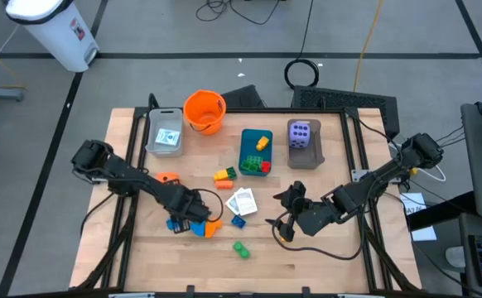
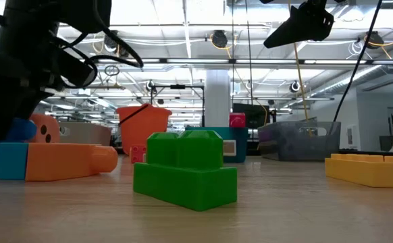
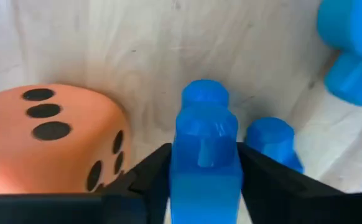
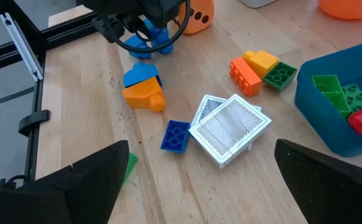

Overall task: Pick & Place Toys
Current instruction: Put the blue game piece into the blue bin

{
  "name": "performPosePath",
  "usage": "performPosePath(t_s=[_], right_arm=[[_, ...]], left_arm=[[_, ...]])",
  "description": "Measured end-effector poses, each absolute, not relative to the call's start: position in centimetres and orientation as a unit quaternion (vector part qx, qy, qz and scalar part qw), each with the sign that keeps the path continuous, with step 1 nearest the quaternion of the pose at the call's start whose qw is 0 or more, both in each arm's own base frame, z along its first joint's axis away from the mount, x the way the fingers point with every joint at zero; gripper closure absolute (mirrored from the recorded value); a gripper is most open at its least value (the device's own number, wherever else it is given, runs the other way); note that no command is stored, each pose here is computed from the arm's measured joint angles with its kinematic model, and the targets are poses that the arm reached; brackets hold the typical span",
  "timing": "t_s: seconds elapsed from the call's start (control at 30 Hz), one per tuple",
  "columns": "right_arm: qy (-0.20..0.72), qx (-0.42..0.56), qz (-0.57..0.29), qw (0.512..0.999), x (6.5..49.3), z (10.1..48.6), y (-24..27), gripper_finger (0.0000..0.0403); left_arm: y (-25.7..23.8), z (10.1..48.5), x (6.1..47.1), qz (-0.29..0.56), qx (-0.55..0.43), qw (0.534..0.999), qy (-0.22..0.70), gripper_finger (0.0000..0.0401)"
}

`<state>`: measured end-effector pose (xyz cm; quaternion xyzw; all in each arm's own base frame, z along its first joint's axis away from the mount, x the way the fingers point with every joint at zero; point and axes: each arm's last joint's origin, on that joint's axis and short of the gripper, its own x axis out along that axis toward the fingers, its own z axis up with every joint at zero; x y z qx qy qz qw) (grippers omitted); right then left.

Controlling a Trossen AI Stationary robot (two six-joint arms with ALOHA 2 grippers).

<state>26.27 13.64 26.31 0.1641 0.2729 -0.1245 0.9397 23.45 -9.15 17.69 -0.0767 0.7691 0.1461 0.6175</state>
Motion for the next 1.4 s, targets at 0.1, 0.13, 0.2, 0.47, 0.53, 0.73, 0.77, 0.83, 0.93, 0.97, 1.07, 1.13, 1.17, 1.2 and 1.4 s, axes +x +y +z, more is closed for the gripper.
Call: performPosePath(t_s=[0.1,0.13,0.2,0.47,0.53,0.73,0.77,0.83,0.93,0.97,1.07,1.13,1.17,1.2,1.4], right_arm=[[0.274,0.157,-0.123,0.941,26.3,26.3,13.6,0.0009],[0.274,0.156,-0.122,0.941,26.3,26.3,13.6,0.0009],[0.274,0.154,-0.122,0.941,26.3,26.3,13.6,0.0009],[0.247,0.139,-0.085,0.955,26.5,27.4,13.8,0.0009],[0.225,0.126,-0.059,0.964,26.6,28.1,13.9,0.0009],[0.097,0.122,-0.037,0.987,28.2,30.8,13.0,0.0009],[0.082,0.124,-0.04,0.988,28.5,31.1,12.6,0.0009],[0.066,0.128,-0.036,0.989,28.9,31.5,11.7,0.0009],[0.068,0.134,-0.026,0.988,29.5,31.5,10.4,0.0009],[0.069,0.136,-0.022,0.988,29.7,31.5,10.1,0.0009],[0.065,0.141,-0.006,0.988,30.0,31.7,9.4,0.0009],[0.055,0.144,0.005,0.988,30.1,31.9,9.3,0.0009],[0.052,0.146,0.011,0.988,30.1,32.0,9.2,0.0009],[0.047,0.148,0.013,0.988,30.1,32.1,9.1,0.0009],[0.039,0.152,0.023,0.987,30.4,32.1,9.1,0.0009]], left_arm=[[-9.0,17.8,23.6,0.143,-0.093,0.615,0.77,0.0259],[-9.1,18.0,23.8,0.142,-0.097,0.617,0.768,0.0259],[-9.2,18.8,24.2,0.135,-0.103,0.629,0.758,0.0259],[-9.5,27.2,26.8,0.109,-0.117,0.755,0.635,0.0239],[-9.5,29.8,27.4,0.089,-0.123,0.788,0.596,0.0239],[-9.1,35.1,28.6,0.047,-0.12,0.846,0.518,0.0257],[-9.0,35.4,28.8,0.048,-0.118,0.85,0.511,0.0257],[-9.1,35.9,29.2,0.043,-0.119,0.862,0.491,0.0253],[-9.3,36.4,29.7,0.028,-0.12,0.88,0.458,0.0243],[-9.3,36.6,29.9,0.024,-0.12,0.885,0.45,0.0242],[-9.4,36.8,30.2,0.016,-0.118,0.894,0.431,0.0244],[-9.4,37.0,30.5,0.01,-0.116,0.903,0.414,0.0251],[-9.4,37.1,30.7,0.006,-0.115,0.906,0.407,0.0254],[-9.4,37.2,30.8,0.003,-0.113,0.909,0.4,0.0255],[-8.7,37.4,31.8,0.002,-0.111,0.923,0.369,0.0245]])
